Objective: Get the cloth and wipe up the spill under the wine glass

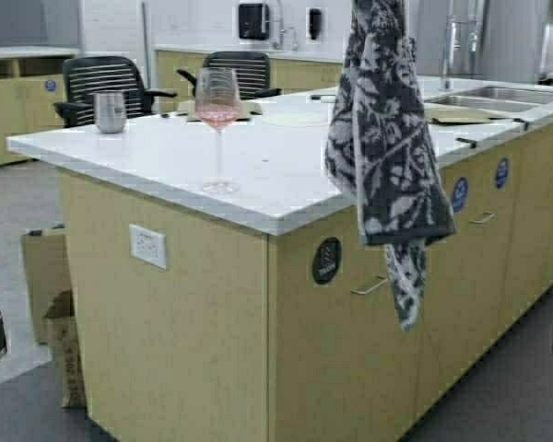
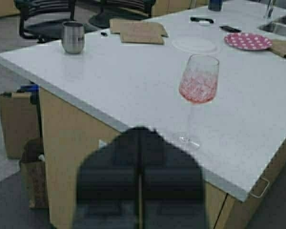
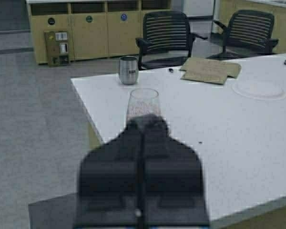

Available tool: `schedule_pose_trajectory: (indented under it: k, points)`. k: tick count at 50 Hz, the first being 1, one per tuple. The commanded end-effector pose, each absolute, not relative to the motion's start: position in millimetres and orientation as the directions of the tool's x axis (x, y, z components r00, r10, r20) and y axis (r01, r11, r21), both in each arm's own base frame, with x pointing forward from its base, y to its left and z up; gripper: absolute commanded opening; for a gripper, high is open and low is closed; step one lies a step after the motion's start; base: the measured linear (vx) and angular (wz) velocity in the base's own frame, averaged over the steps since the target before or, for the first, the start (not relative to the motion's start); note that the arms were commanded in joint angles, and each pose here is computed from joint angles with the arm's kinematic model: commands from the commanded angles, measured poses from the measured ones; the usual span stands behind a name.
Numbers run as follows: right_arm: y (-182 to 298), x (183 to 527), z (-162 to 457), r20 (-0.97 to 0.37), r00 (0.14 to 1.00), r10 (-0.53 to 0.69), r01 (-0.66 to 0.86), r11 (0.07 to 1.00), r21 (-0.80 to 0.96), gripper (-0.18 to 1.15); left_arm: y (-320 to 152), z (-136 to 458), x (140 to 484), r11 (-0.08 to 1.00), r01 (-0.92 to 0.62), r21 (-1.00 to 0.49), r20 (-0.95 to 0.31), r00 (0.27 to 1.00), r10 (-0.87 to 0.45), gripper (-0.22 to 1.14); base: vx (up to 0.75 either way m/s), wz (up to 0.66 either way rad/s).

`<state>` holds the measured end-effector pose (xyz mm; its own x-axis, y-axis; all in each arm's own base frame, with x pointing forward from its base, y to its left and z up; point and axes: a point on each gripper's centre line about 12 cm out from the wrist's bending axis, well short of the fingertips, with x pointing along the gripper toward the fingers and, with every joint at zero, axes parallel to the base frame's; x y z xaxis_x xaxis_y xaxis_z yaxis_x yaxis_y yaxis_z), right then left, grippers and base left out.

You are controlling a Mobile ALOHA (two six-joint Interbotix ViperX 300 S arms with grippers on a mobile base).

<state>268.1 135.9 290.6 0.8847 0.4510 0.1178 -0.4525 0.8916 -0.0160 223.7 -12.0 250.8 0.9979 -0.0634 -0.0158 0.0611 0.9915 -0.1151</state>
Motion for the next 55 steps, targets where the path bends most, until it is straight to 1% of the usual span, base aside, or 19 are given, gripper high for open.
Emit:
schedule_pose_trajectory:
  k: [1,5,12,21,31,55]
  points:
    - [136.4,267.1,301.6,0.166,0.877,0.45,-0.454,0.891,-0.016,0.07,-26.2,253.3,254.1,0.988,0.109,-0.11,-0.048,0.992,-0.115,0.02,0.15,0.16]
    - [136.2,266.7,301.4,0.166,0.877,0.45,-0.454,0.891,-0.016,0.07,-39.3,245.6,274.7,0.983,0.146,-0.115,-0.079,0.985,-0.155,0.02,0.15,0.18]
    - [136.0,266.3,304.0,0.174,0.876,0.449,-0.454,0.891,-0.016,0.07,-70.3,229.5,306.1,0.966,0.23,-0.12,-0.085,0.967,-0.24,0.02,0.15,0.21]
    - [135.7,265.8,306.9,0.185,0.875,0.448,-0.453,0.891,-0.016,0.07,-106.2,198.2,334.9,0.942,0.315,-0.114,-0.082,0.942,-0.324,0.02,0.17,0.25]
    - [135.2,265.9,312.4,0.201,0.872,0.446,-0.452,0.892,-0.016,0.07,-135.5,157.2,342.8,0.917,0.381,-0.117,-0.109,0.913,-0.394,0.02,0.16,0.11]
    - [130.7,266.0,307.0,0.188,0.881,0.435,-0.439,0.898,-0.018,0.07,-149.6,89.6,368.1,0.91,0.391,-0.134,-0.115,0.906,-0.406,0.02,0.16,-0.05]
